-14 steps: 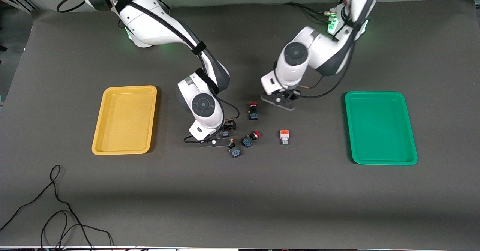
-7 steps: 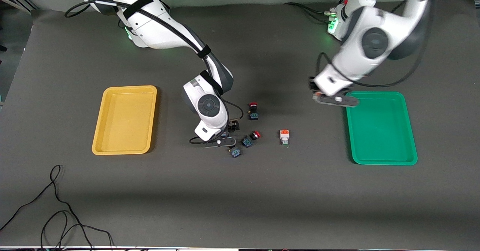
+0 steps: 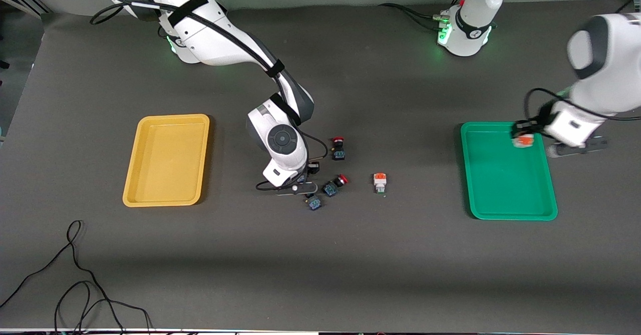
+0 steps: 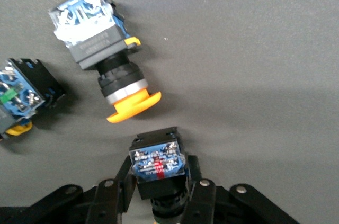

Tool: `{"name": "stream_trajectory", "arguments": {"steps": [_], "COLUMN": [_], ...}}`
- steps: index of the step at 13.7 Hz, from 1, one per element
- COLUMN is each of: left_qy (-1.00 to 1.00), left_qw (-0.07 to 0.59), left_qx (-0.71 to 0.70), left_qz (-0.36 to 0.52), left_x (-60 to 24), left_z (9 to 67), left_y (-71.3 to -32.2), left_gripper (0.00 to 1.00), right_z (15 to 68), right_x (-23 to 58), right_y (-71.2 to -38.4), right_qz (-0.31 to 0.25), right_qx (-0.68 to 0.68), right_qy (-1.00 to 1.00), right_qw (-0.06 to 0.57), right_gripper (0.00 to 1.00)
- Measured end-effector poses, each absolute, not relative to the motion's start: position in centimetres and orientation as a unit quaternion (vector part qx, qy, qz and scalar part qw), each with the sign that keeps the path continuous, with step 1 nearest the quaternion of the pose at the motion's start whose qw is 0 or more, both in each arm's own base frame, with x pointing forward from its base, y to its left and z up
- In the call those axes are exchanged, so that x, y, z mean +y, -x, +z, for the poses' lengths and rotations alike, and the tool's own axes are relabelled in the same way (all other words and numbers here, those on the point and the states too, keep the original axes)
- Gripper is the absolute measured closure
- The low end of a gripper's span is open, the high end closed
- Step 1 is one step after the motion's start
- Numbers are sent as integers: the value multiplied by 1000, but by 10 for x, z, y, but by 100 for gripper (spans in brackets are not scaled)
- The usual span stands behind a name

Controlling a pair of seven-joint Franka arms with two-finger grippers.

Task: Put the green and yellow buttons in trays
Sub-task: 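Carry the white button to the green tray while the right gripper carries blue button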

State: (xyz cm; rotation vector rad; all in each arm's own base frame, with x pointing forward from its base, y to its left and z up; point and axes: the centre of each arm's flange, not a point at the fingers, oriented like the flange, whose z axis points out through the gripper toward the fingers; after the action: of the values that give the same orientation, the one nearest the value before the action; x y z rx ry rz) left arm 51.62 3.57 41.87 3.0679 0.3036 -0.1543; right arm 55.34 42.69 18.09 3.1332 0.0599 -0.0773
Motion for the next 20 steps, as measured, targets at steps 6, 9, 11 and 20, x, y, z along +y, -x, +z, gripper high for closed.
{"name": "stream_trajectory", "arguments": {"steps": [6, 9, 11, 20], "left_qy": [-996, -996, -996, -995], "left_qw": [17, 16, 15, 13], "left_qx": [87, 84, 82, 70], "left_qz": [-22, -17, -18, -66], "left_x": [28, 24, 20, 18], "left_z": [309, 233, 203, 300], "left_y": [-539, -547, -548, -596], "left_gripper": [58, 58, 58, 0], "right_z": [329, 388, 411, 360], "right_x": [376, 309, 254, 67], "right_y": [-584, -602, -615, -639], "right_qz": [-25, -29, -37, -53], "right_qx": [-24, -60, -70, -66], "right_qy": [-999, -997, -995, -995], "right_qw": [19, 38, 53, 51], "right_gripper": [56, 56, 56, 56]}}
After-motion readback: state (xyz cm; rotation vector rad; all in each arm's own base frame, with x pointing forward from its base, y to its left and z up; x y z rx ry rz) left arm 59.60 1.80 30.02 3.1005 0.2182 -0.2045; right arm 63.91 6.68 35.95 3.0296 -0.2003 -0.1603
